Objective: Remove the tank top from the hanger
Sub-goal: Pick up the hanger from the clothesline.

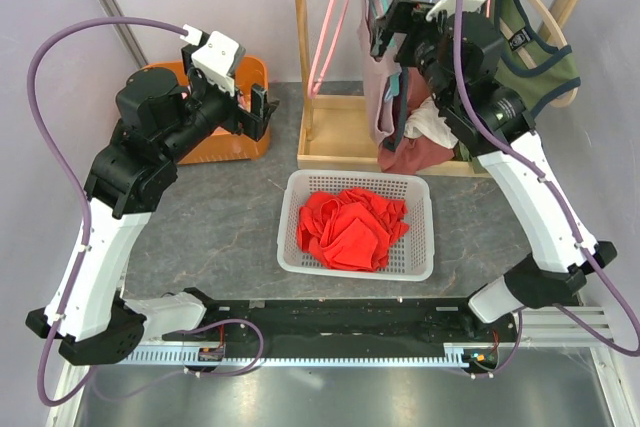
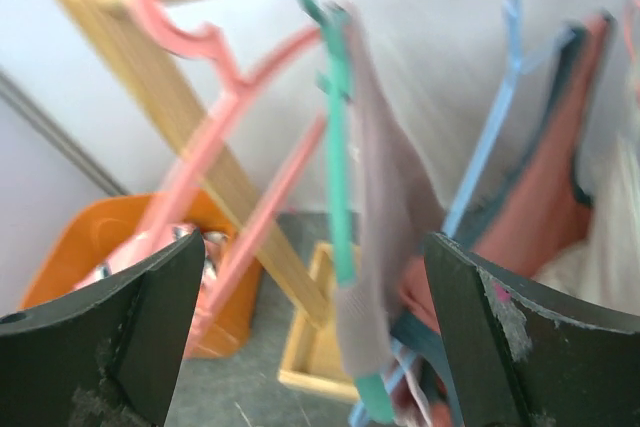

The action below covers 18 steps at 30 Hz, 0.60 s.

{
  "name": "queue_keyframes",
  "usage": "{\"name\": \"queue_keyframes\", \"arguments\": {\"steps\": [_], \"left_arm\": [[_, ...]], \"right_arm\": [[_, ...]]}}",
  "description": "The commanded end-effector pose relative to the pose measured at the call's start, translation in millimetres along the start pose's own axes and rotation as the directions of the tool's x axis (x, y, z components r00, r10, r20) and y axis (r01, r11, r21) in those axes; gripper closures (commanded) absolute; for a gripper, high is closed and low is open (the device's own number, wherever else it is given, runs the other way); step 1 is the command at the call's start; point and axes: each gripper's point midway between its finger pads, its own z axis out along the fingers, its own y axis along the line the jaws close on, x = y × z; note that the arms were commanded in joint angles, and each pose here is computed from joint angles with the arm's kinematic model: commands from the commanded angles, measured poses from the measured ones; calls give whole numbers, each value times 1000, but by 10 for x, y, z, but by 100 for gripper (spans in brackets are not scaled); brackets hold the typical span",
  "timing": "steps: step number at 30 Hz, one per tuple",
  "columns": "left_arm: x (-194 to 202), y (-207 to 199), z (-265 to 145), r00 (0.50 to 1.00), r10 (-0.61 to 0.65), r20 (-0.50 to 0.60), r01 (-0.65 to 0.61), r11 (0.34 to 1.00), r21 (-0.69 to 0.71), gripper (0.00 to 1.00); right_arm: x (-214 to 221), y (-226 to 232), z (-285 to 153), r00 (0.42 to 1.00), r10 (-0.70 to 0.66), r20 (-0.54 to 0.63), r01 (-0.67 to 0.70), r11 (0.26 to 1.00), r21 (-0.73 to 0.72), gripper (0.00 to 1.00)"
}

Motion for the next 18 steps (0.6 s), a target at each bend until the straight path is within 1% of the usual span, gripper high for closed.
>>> {"name": "queue_keyframes", "arguments": {"steps": [1,2,4,7,12,14,15,17,18], "left_arm": [[-23,0,-34,1000,3,17,-3,1000,11,0],[-14,6,-35,1000,2,15,-3,1000,8,0],[1,12,-34,1000,2,11,-2,1000,7,1],[10,19,-42,1000,3,11,-4,1000,4,0],[25,14,-14,1000,3,6,-3,1000,6,0],[15,6,-12,1000,-1,9,1,1000,11,0],[19,2,-6,1000,-3,7,3,1000,12,0],[12,-3,-8,1000,-4,9,4,1000,15,0],[12,-3,-8,1000,-3,9,3,1000,15,0]], "right_arm": [[-68,282,192,997,-71,33,74,994,-80,2],[-97,295,218,996,-82,40,85,993,-76,2],[72,273,339,993,-119,-3,119,992,-50,2],[186,201,405,987,-155,-38,155,988,-5,2],[328,103,399,979,-189,-81,194,979,57,2],[353,74,386,976,-194,-97,202,977,74,7],[360,66,379,975,-195,-103,203,976,80,16],[372,35,343,973,-202,-113,214,972,100,22],[366,20,323,972,-204,-115,216,971,106,22]]}}
